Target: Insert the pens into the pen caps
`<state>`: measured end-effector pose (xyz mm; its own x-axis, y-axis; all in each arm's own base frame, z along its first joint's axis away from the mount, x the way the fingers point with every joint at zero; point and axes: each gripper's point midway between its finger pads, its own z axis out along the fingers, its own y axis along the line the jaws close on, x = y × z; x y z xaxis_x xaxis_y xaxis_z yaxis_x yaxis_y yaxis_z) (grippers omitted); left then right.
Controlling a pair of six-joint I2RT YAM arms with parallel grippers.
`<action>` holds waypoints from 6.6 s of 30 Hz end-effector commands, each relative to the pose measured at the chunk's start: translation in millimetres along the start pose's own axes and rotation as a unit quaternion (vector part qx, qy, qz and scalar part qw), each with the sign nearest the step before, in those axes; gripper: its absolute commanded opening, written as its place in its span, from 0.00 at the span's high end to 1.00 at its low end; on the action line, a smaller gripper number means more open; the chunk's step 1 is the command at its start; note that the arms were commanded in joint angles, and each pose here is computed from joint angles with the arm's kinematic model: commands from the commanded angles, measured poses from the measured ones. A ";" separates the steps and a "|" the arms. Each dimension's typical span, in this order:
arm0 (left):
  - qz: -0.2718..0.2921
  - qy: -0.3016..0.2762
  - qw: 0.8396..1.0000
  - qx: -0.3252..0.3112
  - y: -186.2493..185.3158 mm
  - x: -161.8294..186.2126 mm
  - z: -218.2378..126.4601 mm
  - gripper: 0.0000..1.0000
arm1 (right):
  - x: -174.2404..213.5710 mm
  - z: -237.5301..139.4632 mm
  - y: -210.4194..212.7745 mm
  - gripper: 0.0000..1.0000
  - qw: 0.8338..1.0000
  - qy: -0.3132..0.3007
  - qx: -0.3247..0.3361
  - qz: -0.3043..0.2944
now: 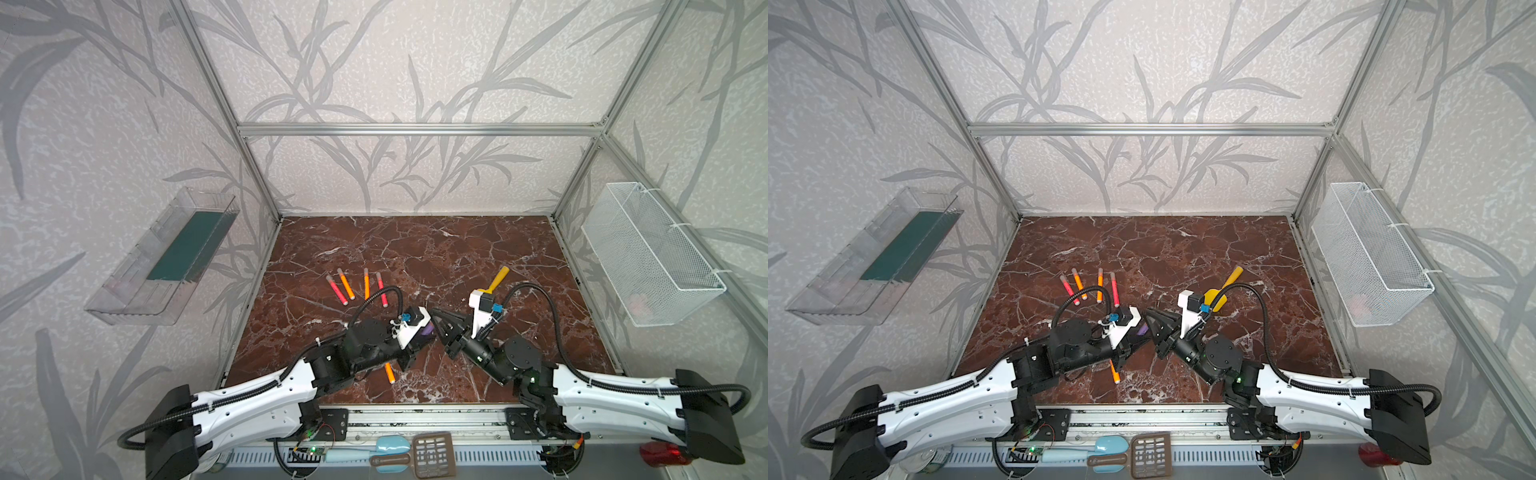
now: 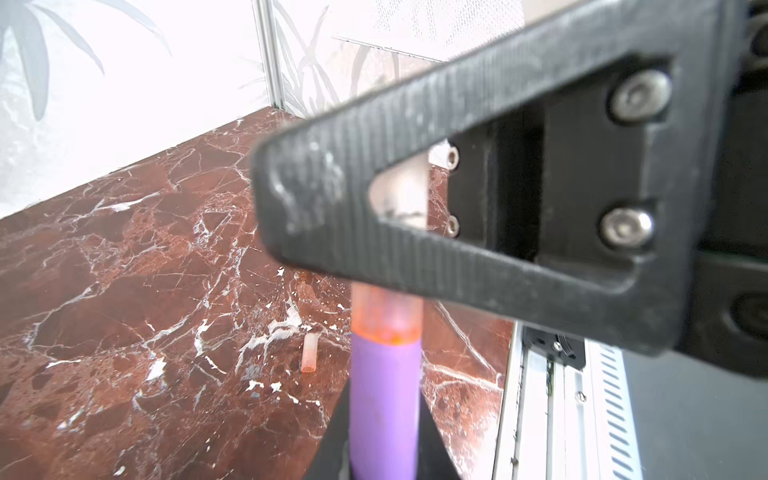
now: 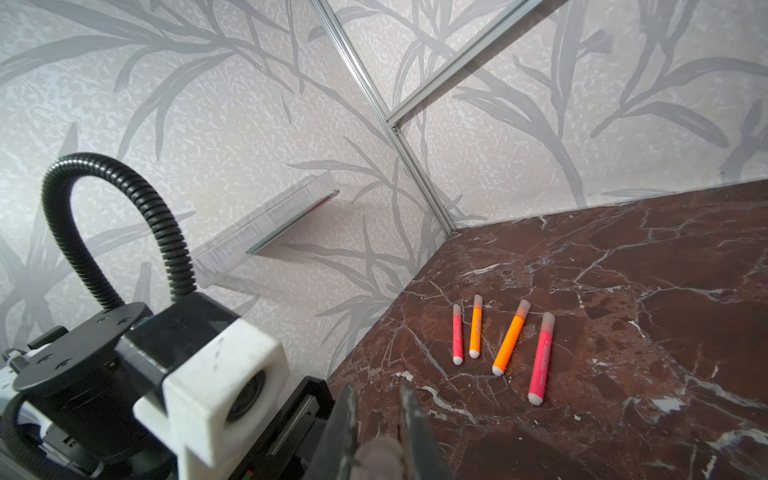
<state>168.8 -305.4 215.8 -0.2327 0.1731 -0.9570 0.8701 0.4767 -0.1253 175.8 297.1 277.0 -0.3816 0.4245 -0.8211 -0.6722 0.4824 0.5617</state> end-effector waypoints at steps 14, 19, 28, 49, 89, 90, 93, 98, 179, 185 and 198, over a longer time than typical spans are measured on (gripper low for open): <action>-0.163 -0.081 0.934 -0.306 129.5 42.0 -37.1 1.00 | -18.4 -33.1 -50.0 0.20 0.980 0.037 0.136 -0.138; -0.229 -0.047 0.898 -0.373 170.2 82.3 -60.3 1.00 | -34.7 -63.8 -91.2 0.16 0.962 -0.002 0.221 -0.160; -0.262 -0.004 0.890 -0.373 187.2 89.0 -49.4 1.00 | -49.2 -109.0 -175.3 0.13 0.908 -0.037 0.374 -0.184; -0.338 0.122 0.848 -0.390 249.8 130.2 47.9 1.00 | -41.7 -129.1 -260.1 0.14 0.856 -0.014 0.498 -0.138; -0.301 0.159 0.823 -0.455 246.0 82.1 4.7 0.57 | -38.3 -119.6 -264.0 0.15 0.855 0.008 0.501 -0.137; -0.295 0.153 0.824 -0.458 240.2 78.5 -2.6 0.56 | -38.2 -119.5 -264.2 0.15 0.855 0.009 0.501 -0.137; -0.283 0.143 0.826 -0.466 221.6 77.1 -22.1 0.56 | -37.7 -118.5 -264.0 0.15 0.855 0.012 0.500 -0.137; -0.282 0.133 0.823 -0.474 193.9 88.4 -52.5 0.56 | -36.2 -116.2 -263.7 0.15 0.857 0.019 0.497 -0.136; -0.202 0.363 0.794 -0.445 56.3 225.8 -21.1 0.75 | -31.2 -88.4 -265.8 0.17 0.869 0.048 0.470 -0.143; -0.204 0.363 0.796 -0.439 53.5 225.3 -23.3 0.89 | -30.9 -89.1 -265.8 0.17 0.869 0.049 0.471 -0.143; -0.230 0.278 0.858 -0.367 86.1 137.0 16.9 0.98 | -2.8 -67.6 -194.2 0.20 0.960 0.073 0.269 -0.009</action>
<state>197.3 -239.5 29.3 -0.8664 0.1122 -0.4866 0.1161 0.9930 0.0223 285.5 127.7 163.6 -0.4074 0.2657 -0.8737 -0.1700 0.9180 0.3584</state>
